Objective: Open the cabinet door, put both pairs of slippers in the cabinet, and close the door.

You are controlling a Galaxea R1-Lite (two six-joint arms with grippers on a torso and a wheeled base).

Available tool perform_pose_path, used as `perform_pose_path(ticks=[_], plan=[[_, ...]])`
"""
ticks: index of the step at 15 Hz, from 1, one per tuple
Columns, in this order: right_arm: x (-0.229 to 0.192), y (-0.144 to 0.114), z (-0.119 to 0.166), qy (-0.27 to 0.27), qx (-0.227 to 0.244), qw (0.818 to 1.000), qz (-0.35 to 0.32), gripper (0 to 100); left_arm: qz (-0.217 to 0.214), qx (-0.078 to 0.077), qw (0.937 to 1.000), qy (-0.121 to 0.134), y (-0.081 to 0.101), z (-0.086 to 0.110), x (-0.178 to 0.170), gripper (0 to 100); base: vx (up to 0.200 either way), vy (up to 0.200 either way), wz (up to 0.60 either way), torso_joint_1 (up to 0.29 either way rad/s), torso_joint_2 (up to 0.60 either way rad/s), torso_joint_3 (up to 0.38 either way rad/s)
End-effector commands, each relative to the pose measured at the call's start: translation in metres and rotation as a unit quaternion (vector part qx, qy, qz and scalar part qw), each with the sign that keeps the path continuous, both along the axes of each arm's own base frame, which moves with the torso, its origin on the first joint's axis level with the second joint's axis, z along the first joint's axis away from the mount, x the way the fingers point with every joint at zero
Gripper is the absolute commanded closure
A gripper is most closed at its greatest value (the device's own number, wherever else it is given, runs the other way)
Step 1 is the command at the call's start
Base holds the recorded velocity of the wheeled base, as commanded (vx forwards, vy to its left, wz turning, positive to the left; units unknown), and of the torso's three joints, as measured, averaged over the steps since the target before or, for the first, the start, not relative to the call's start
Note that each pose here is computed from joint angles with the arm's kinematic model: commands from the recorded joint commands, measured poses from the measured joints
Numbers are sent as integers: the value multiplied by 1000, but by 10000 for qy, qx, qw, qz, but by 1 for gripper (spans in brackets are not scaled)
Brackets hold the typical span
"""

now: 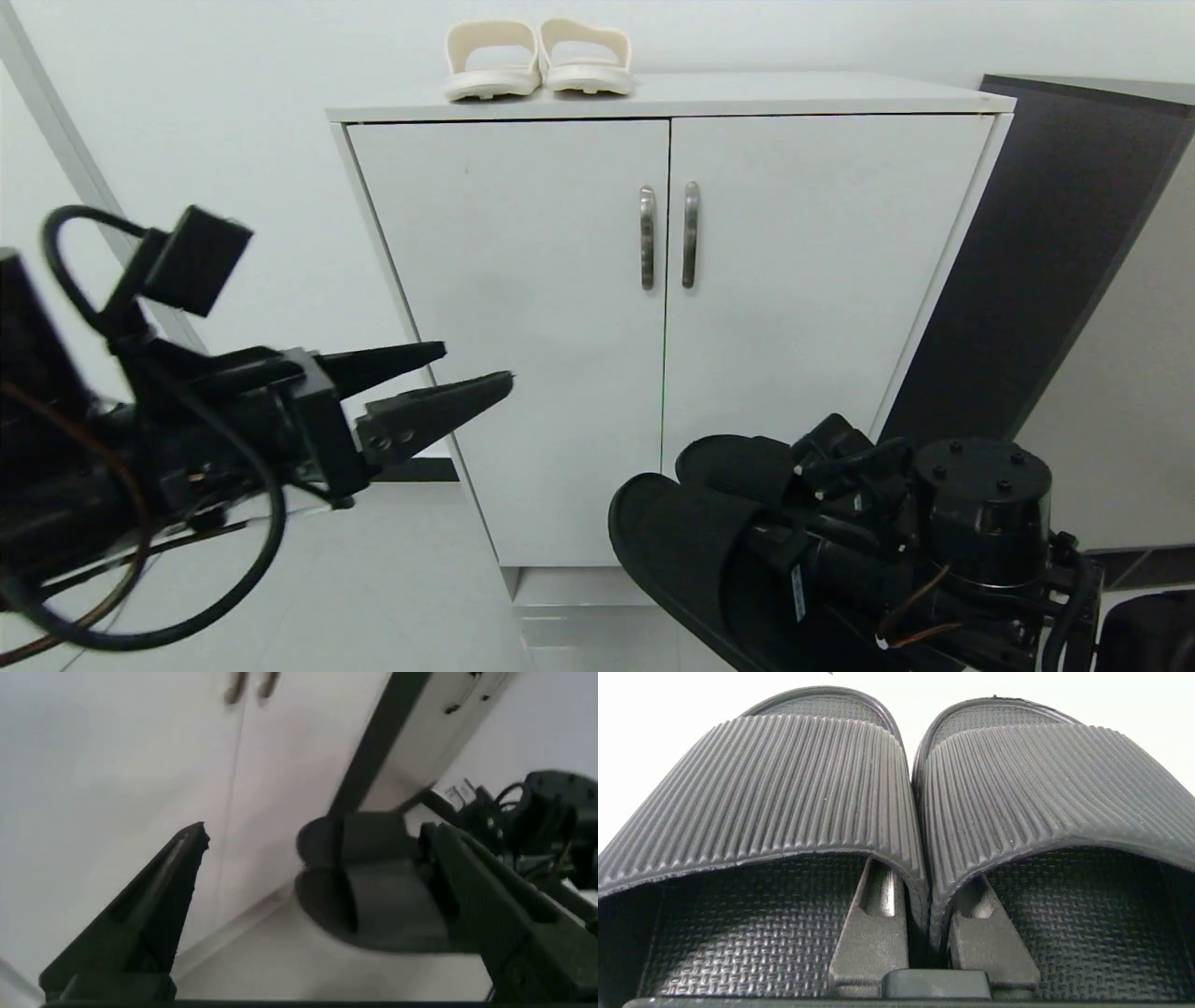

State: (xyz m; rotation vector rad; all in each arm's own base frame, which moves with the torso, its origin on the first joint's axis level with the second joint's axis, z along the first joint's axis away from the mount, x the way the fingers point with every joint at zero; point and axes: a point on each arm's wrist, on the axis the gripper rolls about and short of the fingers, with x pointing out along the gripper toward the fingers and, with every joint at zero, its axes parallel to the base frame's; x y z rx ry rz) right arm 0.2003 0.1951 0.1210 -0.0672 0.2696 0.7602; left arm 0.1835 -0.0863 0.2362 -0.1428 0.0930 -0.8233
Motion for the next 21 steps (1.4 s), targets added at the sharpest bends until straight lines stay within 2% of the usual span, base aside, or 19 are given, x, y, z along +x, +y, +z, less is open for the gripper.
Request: perform_pose_path(ticks=[1, 2, 4, 5, 8, 10, 13, 15, 17, 21], plan=[[0, 0, -2, 37, -28, 10000, 5, 100, -471, -117, 9984, 299, -37, 2, 27, 0, 0, 0, 0, 0, 0, 0], [-1, 0, -3, 42, -33, 10000, 5, 100, -570, -168, 9978, 300, -45, 6, 30, 0, 0, 0, 0, 0, 0, 0], [0, -2, -3, 53, -44, 10000, -33, 100, -966, -424, 9936, 396, -77, 17, 42, 0, 0, 0, 0, 0, 0, 0], [1, -3, -3, 46, -40, 10000, -56, 100, -1100, -482, 9921, 359, -87, 22, 44, 0, 0, 0, 0, 0, 0, 0], [1, -4, -3, 52, -45, 10000, -71, 100, -1271, -576, 9900, 194, -113, 35, 62, 0, 0, 0, 0, 0, 0, 0], [2, -5, -4, 63, -56, 9999, -94, 100, -1278, -572, 9899, 202, -130, 41, 85, 0, 0, 0, 0, 0, 0, 0], [4, -6, -5, 69, -71, 9999, -130, 100, -1419, -560, 9879, 277, -136, 53, 100, 0, 0, 0, 0, 0, 0, 0], [4, -6, -5, 75, -77, 9999, -130, 100, -1618, -662, 9838, 402, -137, 57, 109, 0, 0, 0, 0, 0, 0, 0], [4, -6, -5, 82, -80, 9998, -130, 100, -1556, -660, 9847, 426, -142, 56, 120, 0, 0, 0, 0, 0, 0, 0], [5, -7, -6, 88, -85, 9998, -138, 100, -1073, -701, 9910, 377, -140, 51, 148, 0, 0, 0, 0, 0, 0, 0]])
